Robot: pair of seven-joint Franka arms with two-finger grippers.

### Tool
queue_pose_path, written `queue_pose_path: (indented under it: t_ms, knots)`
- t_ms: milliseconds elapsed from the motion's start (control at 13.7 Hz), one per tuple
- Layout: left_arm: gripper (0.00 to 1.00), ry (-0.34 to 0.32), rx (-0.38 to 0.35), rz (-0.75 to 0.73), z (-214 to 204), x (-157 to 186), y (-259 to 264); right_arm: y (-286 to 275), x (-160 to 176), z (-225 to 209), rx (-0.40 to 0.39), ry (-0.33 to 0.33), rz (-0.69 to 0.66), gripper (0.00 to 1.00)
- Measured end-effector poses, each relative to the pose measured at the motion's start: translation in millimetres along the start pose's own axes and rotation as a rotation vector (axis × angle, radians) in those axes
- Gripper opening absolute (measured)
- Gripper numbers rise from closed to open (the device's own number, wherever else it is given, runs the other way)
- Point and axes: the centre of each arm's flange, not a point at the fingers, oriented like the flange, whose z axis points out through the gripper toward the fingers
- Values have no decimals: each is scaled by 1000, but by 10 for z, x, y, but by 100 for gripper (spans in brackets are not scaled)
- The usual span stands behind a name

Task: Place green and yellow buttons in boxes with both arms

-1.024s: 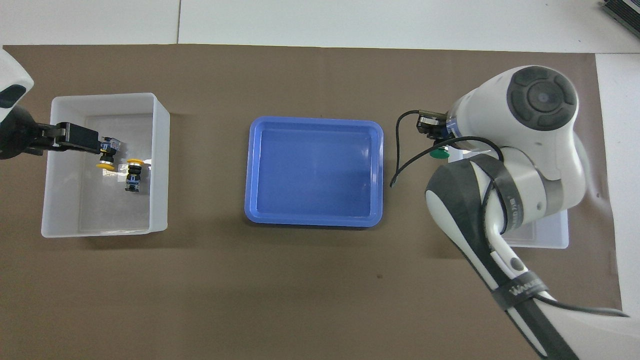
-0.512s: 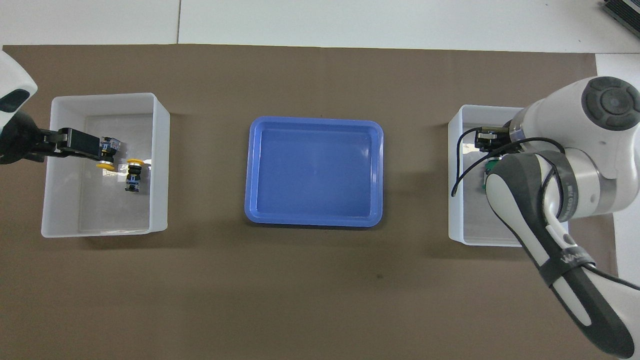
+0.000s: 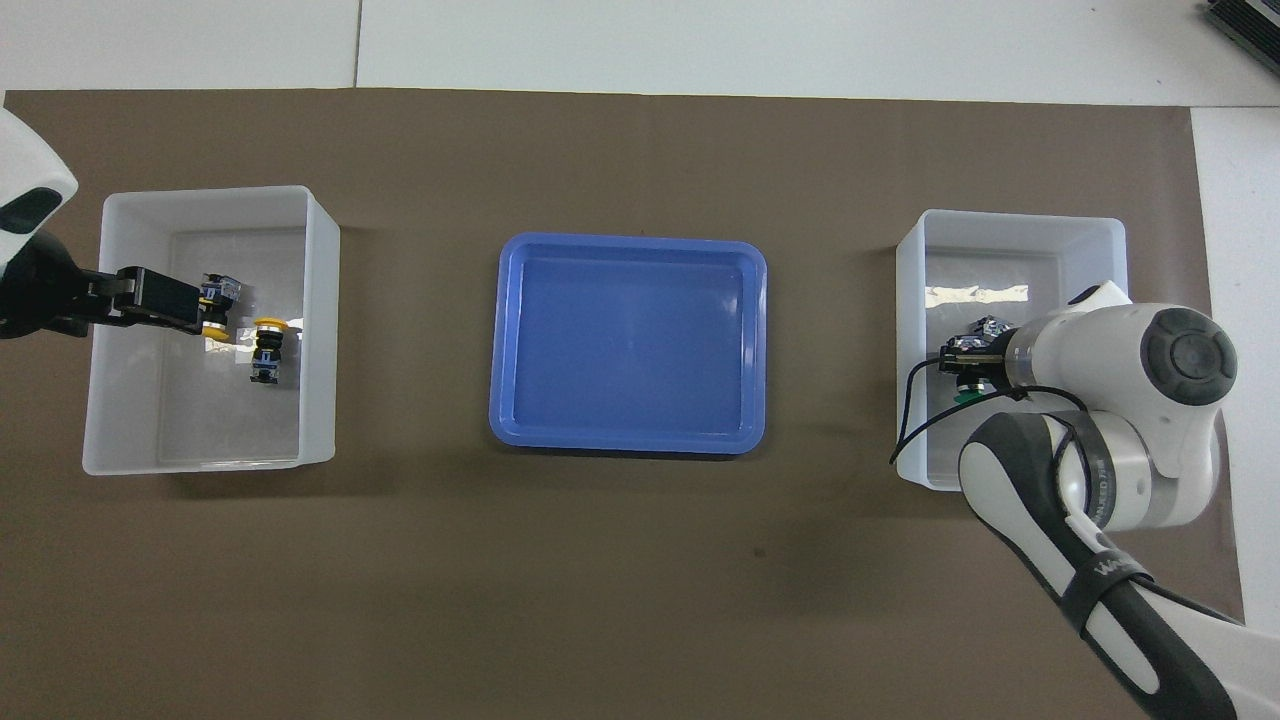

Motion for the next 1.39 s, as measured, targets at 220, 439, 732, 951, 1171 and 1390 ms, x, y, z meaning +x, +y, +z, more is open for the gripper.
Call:
queue_pose_path:
  t_ms: [220, 439, 732, 951, 1171, 1390]
  knots:
    - [100, 1, 0, 11, -3, -1, 4, 71, -5, 9, -2, -3, -29, 42]
    - [100, 3, 0, 41, -9, -2, 6, 203, -7, 27, -4, -7, -42, 50]
    - [100, 3, 0, 42, -9, -2, 10, 203, 83, -146, -2, 32, -41, 94]
    - [100, 3, 0, 42, -9, -2, 11, 203, 320, -707, 3, 80, -15, 100]
    - [100, 3, 0, 42, -9, -2, 11, 214, 530, -1417, -1, 61, 30, 100]
    - [100, 3, 0, 42, -10, -2, 9, 237, 627, -2055, -10, 9, 39, 100]
